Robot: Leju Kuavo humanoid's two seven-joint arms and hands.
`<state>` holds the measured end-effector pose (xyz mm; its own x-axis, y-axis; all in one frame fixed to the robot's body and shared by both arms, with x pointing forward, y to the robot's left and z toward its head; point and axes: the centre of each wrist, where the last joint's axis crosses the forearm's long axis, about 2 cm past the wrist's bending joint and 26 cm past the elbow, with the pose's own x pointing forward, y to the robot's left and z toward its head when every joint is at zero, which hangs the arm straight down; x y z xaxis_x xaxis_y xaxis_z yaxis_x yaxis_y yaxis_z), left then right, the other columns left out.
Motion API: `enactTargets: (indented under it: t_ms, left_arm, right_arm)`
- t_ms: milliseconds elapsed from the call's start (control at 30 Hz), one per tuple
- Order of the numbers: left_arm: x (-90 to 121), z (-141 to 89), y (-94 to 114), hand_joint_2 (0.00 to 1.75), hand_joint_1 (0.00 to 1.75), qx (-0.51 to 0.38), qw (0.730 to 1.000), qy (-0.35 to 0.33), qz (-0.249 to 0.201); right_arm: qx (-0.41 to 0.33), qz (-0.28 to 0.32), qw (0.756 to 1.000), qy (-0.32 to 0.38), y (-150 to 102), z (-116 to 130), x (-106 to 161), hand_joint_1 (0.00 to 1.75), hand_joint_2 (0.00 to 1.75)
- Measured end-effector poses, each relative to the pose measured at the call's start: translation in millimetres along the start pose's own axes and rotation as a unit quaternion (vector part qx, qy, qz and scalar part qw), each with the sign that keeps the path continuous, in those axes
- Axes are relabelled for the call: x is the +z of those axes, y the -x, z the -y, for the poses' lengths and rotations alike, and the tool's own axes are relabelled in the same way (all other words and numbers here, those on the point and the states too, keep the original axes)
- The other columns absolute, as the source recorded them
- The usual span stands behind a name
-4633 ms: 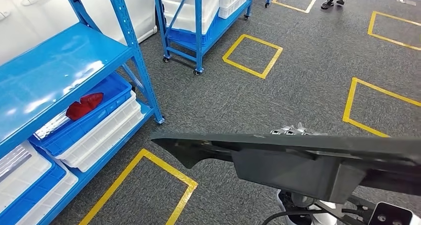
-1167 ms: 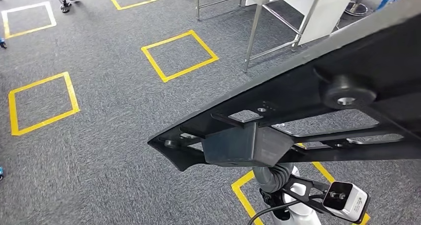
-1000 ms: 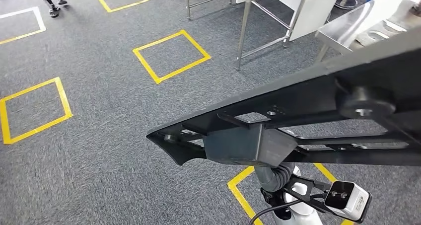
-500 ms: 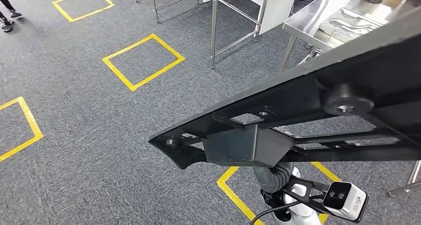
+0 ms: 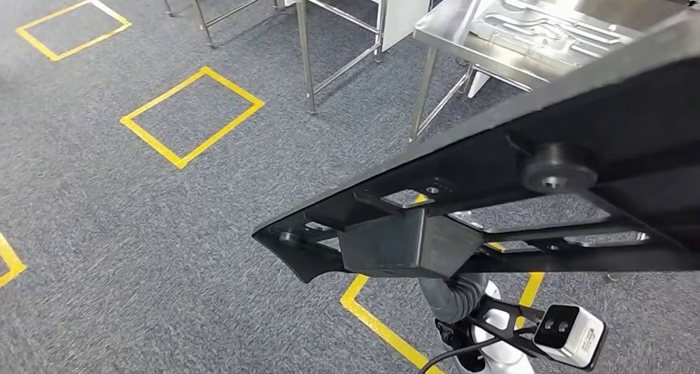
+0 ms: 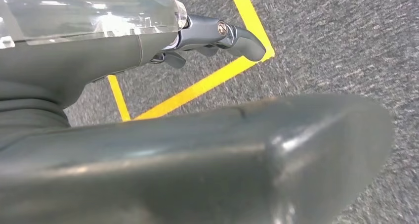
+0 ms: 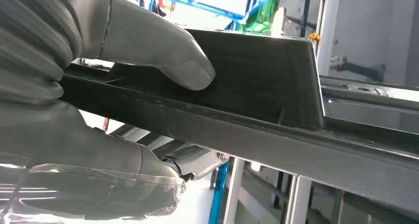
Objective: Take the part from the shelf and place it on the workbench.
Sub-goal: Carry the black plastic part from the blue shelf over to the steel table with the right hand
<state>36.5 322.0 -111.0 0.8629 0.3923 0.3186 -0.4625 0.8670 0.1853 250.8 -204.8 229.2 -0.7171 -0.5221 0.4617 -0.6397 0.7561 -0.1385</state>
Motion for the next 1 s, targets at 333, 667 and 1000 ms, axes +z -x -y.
enactTargets:
  t_ms: [333,667,1000]
  left_arm:
    - [-2,-8,0,0.0,0.0,0.006,1.0,-0.013,0.001]
    - [-2,-10,-2,0.0,0.0,0.015,1.0,-0.014,0.001]
    - [-2,-9,-3,0.0,0.0,0.013,1.0,-0.01,0.008]
  right_arm:
    - [0.005,-0.006,1.0,0.006,0,0,4,1.75,1.75]
    - [0.001,-0.008,1.0,0.005,-1,0,6,1.75,1.75]
    - [-0.005,-0.009,1.0,0.004,0,1,7,1.75,1.75]
